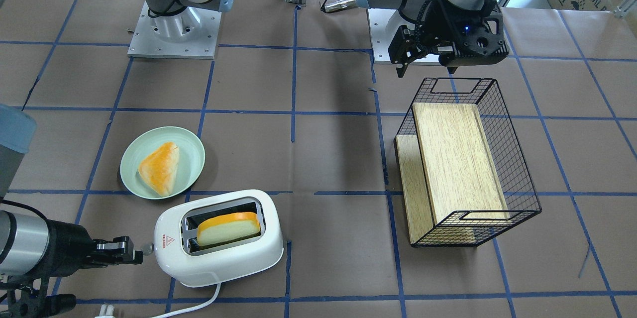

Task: Press toaster with right arm
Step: 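Lower the right gripper onto the toaster's side lever, then press the toaster lever down with the right gripper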

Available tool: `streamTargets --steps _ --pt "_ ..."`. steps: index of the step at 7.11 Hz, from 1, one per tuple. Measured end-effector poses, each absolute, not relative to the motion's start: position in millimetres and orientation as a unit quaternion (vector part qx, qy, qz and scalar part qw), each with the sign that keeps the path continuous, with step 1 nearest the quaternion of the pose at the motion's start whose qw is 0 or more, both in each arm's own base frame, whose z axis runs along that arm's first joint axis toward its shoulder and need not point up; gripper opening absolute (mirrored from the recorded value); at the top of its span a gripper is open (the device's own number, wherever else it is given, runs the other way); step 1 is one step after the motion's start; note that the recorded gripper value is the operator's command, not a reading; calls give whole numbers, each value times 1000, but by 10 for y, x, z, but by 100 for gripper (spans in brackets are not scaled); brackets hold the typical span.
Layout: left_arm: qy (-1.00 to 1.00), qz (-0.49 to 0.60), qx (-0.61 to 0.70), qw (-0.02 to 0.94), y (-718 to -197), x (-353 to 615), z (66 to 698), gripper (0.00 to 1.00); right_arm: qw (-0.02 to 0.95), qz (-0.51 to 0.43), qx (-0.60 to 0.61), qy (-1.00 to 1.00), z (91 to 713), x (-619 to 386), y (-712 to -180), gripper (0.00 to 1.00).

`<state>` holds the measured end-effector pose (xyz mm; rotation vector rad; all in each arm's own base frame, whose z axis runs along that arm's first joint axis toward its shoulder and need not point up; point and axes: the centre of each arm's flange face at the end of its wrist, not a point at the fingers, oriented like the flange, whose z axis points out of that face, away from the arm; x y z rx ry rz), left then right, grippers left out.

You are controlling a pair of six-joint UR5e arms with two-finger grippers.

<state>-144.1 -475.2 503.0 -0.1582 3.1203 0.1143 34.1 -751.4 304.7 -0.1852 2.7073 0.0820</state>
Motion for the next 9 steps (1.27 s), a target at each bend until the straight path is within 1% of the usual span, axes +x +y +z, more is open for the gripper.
streamTargets --steps 9 --pt "998 36 -51 8 -4752 -1441 5033 100 220 77 -60 971 2669 382 -7494 3"
